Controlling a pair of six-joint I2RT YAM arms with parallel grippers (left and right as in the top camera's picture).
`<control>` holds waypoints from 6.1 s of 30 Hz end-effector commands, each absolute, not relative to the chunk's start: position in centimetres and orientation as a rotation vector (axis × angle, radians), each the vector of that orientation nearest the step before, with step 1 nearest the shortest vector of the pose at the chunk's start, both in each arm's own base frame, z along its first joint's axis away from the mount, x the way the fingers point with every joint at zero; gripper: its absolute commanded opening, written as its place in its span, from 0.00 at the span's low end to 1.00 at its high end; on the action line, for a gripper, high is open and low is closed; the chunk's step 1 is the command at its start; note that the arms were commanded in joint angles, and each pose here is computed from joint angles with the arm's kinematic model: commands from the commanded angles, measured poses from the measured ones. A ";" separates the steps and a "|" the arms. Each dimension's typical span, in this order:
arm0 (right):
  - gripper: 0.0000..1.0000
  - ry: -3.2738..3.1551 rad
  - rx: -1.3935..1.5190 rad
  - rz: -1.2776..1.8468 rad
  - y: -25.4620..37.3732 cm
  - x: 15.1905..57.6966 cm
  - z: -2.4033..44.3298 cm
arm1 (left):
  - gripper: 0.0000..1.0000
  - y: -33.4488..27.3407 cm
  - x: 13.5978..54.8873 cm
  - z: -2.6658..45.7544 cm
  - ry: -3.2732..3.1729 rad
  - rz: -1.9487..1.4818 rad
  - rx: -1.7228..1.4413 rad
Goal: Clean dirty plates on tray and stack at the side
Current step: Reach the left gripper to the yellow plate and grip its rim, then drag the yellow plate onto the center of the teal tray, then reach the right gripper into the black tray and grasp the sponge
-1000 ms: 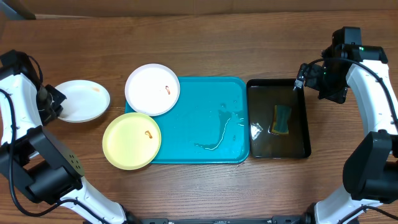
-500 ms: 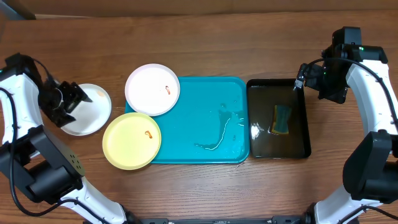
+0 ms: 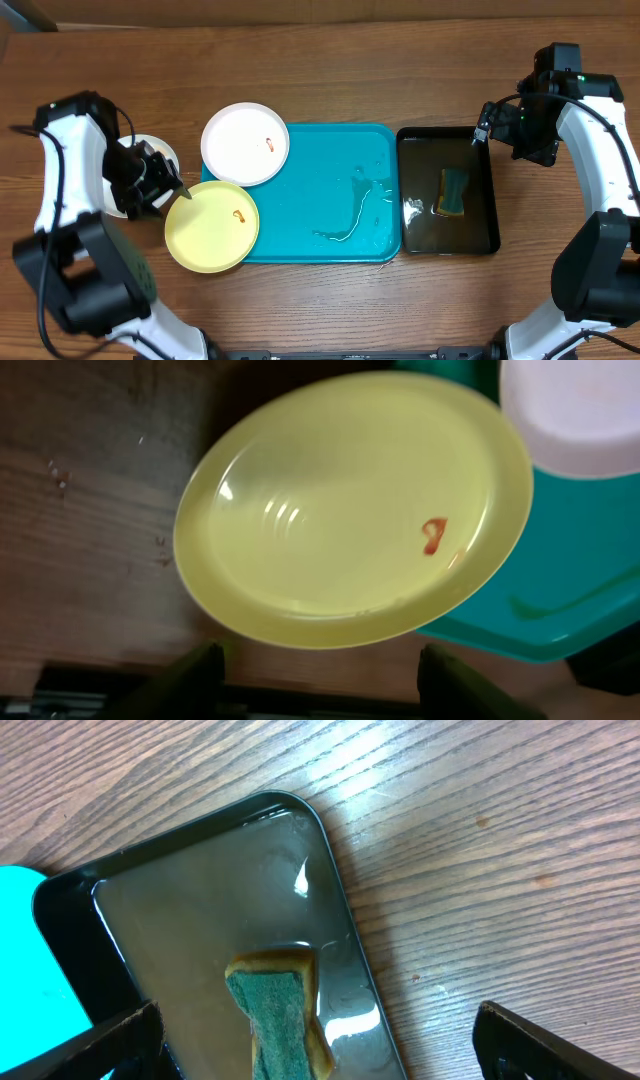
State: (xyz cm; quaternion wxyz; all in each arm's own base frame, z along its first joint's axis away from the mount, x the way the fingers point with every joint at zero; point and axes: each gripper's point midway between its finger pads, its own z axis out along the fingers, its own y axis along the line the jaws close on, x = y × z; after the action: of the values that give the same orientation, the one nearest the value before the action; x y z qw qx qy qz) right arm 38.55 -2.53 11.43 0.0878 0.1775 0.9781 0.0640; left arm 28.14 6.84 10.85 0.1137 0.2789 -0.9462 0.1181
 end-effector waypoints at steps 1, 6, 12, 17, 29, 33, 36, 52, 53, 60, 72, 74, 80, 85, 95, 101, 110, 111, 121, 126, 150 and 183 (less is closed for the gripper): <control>1.00 2.887 0.520 0.178 -2.7 38.9 12.2 | 0.64 7.3 25.0 13.3 -2.880 0.206 0.857; 1.00 2.887 0.520 0.178 -2.7 38.9 12.2 | 0.62 7.5 21.8 14.0 -2.969 0.086 0.976; 1.00 2.887 0.520 0.178 -2.7 38.9 12.2 | 0.58 7.8 20.8 11.8 -3.055 0.018 1.057; 1.00 2.887 0.521 0.178 -2.7 38.9 12.2 | 0.54 8.4 21.8 9.4 -3.065 0.003 1.092; 1.00 2.887 0.521 0.178 -2.7 38.9 12.2 | 0.41 9.4 22.8 4.8 -2.969 -0.041 1.024; 1.00 2.887 0.520 0.178 -2.7 38.9 12.2 | 0.50 9.5 23.0 4.0 -2.952 -0.043 1.018; 1.00 2.887 0.520 0.178 -2.7 38.9 12.2 | 0.52 9.7 23.1 3.3 -2.940 -0.055 1.013; 1.00 2.887 0.520 0.178 -2.7 38.9 12.2 | 0.18 7.8 23.4 1.6 -2.880 0.112 0.997; 1.00 2.887 0.521 0.178 -2.7 38.9 12.2 | 0.13 7.6 23.3 1.6 -2.873 0.128 0.996; 1.00 2.887 0.520 0.178 -2.7 38.9 12.2 | 0.04 5.8 22.5 2.0 -2.822 0.256 0.948; 1.00 2.887 0.520 0.178 -2.7 38.9 12.2 | 0.04 1.7 21.5 2.8 -2.796 0.407 0.713; 1.00 2.887 0.520 0.178 -2.7 38.9 12.2 | 0.04 0.8 21.7 2.8 -2.801 0.422 0.672; 1.00 2.887 0.520 0.178 -2.7 38.9 12.2 | 0.04 -2.5 22.7 2.8 -2.837 0.438 0.562; 1.00 2.887 0.520 0.178 -2.7 38.9 12.2 | 0.04 -5.6 24.0 2.5 -2.893 0.425 0.508; 1.00 2.887 0.520 0.178 -2.7 38.9 12.2 | 0.04 -10.5 27.7 2.4 -3.060 0.503 0.410; 1.00 2.887 0.520 0.178 -2.7 38.9 12.2 | 0.04 -11.2 29.7 2.7 -3.143 0.560 0.387; 1.00 2.887 0.520 0.178 -2.7 38.9 12.2 | 0.05 -13.0 30.5 2.9 -3.217 0.584 0.202; 1.00 2.887 0.520 0.178 -2.7 38.9 12.2 | 0.04 -13.2 30.6 2.9 -3.229 0.573 0.190; 1.00 2.887 0.520 0.178 -2.7 38.9 12.2 | 0.04 -13.5 31.3 2.7 -3.324 0.436 0.082; 1.00 2.887 0.520 0.178 -2.7 38.9 12.2 | 0.04 -12.9 31.7 2.7 -3.353 0.384 0.092; 0.84 2.995 0.528 0.465 1.0 36.2 12.4 | 0.41 -13.0 32.9 1.0 -3.372 0.359 0.096; 0.54 3.123 0.344 -0.073 4.4 30.3 0.5 | 0.08 -13.0 32.2 0.5 -3.341 0.355 0.070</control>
State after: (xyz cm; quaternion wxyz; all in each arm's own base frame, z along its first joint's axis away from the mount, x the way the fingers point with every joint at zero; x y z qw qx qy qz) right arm 30.95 4.18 1.21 0.0001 0.1025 0.9943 -0.0283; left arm 32.60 -13.02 0.99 -0.1170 0.0255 -0.9869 0.1086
